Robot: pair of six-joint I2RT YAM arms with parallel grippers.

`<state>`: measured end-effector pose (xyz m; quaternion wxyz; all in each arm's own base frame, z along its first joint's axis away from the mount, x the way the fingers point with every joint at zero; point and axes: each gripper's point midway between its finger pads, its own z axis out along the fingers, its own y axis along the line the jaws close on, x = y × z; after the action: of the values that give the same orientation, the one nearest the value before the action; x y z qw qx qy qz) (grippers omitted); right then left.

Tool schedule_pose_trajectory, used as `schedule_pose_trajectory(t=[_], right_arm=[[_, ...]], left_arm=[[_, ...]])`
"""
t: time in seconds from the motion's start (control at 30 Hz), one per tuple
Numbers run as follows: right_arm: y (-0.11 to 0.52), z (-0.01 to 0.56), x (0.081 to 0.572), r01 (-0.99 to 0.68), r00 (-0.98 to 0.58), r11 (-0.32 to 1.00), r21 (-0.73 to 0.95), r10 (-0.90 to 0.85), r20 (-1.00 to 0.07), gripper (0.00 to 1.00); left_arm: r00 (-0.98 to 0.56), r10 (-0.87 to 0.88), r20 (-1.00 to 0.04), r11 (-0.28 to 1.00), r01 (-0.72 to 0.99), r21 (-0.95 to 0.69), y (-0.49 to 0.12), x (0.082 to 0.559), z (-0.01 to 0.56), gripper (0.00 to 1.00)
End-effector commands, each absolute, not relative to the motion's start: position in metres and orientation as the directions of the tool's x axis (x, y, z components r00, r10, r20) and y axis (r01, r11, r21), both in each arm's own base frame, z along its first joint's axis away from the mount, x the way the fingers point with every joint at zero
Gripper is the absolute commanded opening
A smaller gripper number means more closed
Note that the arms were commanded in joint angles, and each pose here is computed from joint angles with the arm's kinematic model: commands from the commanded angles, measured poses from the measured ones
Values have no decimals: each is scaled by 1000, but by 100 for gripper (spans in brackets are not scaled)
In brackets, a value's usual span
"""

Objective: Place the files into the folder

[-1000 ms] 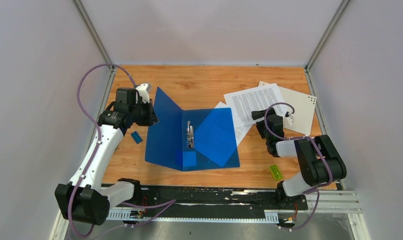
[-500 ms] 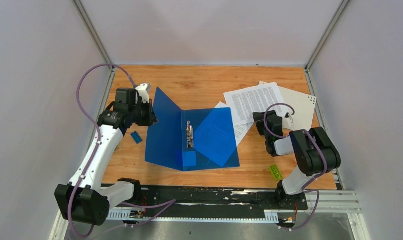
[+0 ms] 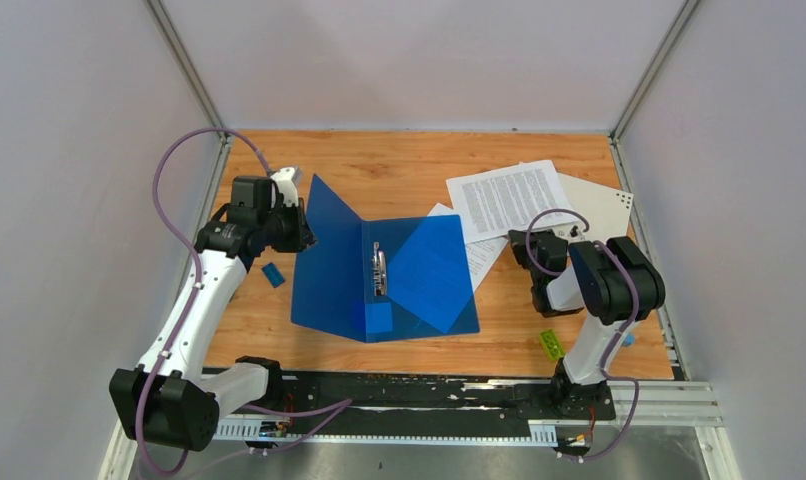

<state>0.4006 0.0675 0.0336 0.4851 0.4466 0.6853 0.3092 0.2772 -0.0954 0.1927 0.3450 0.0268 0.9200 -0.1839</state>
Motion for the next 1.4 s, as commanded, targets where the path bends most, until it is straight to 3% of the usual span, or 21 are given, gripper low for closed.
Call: schedule_pose_trajectory(t=[0.0, 0.3, 0.63, 1.0, 1.17, 1.37], right_arm=[[66, 64, 409, 185, -92, 430, 884, 903, -420, 0], [66, 86, 413, 153, -170, 558, 815, 828, -535, 0], [96, 155, 411, -48, -352, 724, 688, 633, -690, 0], [171, 186, 320, -332, -693, 536, 776, 420, -586, 0], [163, 150, 273, -217, -796, 617, 757, 337, -503, 0], [149, 101, 259, -124, -861, 709, 694, 271, -431, 0]], left_arm=[[-704, -97, -703, 915, 215, -341, -103, 287, 221, 0], [-689, -76, -720, 936, 199, -289, -94, 294, 229, 0], [-703, -57, -708, 957, 163, -239, -83, 295, 219, 0], [-712, -58, -700, 954, 166, -248, -85, 298, 209, 0], [-716, -55, -696, 943, 193, -272, -92, 297, 210, 0], [-709, -41, -704, 925, 239, -294, -100, 294, 213, 0]])
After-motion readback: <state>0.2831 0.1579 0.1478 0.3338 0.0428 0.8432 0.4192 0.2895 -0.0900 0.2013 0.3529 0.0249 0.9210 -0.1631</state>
